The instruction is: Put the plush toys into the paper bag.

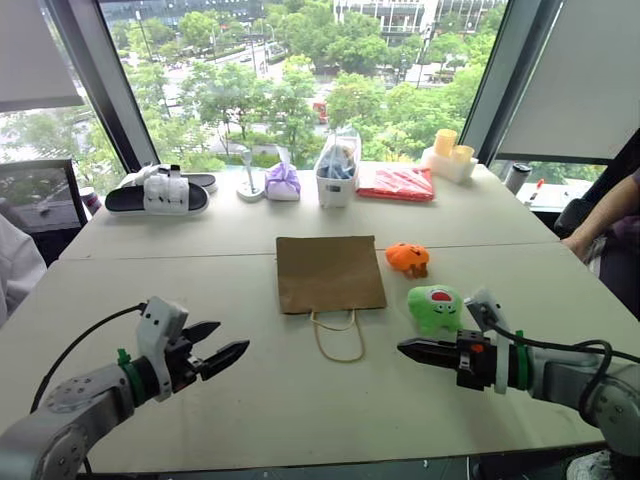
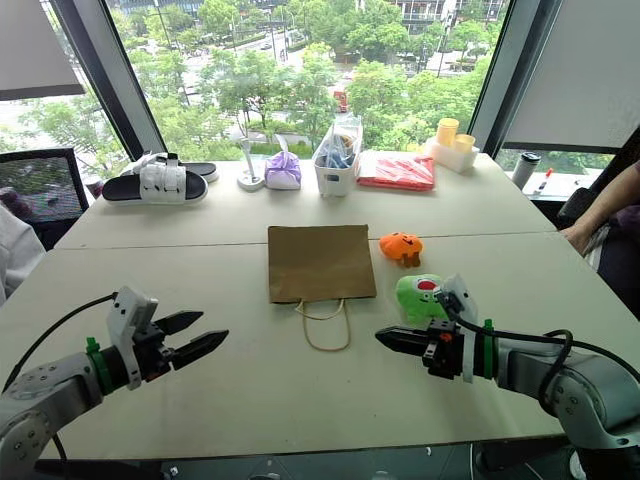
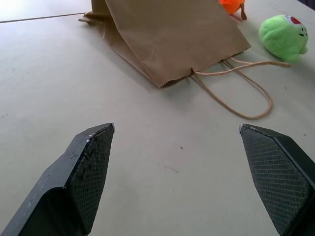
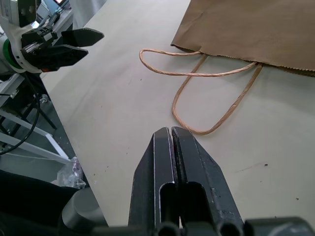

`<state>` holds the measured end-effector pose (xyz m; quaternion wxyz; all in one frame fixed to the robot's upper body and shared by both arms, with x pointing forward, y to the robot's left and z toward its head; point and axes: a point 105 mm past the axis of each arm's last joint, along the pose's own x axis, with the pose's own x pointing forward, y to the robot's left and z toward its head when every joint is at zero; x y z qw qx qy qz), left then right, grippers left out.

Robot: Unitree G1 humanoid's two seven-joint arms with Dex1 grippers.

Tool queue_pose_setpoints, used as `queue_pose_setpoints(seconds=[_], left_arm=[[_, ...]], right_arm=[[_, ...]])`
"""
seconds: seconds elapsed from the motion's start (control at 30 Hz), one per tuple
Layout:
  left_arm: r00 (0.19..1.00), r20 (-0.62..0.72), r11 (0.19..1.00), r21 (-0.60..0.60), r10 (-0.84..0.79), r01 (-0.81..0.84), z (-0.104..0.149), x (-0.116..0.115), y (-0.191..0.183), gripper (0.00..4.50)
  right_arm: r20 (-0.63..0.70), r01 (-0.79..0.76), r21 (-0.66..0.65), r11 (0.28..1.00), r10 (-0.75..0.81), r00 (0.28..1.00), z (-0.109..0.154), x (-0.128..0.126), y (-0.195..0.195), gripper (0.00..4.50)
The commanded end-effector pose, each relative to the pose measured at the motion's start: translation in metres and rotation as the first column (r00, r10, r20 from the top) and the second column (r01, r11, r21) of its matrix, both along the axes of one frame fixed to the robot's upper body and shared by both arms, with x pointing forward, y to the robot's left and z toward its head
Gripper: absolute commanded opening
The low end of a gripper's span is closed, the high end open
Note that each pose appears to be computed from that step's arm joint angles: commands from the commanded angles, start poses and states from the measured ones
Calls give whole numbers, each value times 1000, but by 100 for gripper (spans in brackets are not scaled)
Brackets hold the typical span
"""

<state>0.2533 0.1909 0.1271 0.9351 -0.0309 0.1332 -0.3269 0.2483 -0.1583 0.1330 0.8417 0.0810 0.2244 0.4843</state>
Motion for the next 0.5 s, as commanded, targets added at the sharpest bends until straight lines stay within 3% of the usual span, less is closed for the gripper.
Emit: queue_pose_setpoints(seconds=[0.03, 0.5], left_arm=[[999, 43, 1000, -2, -6, 6, 13, 2, 2, 418], [997, 72, 999, 30, -20, 18, 15, 8, 8, 418]], right_arm=[[48, -16, 8, 1000, 15, 999, 7, 2, 7, 0], [52, -4, 24, 1000, 2, 999, 3, 2, 10, 0]])
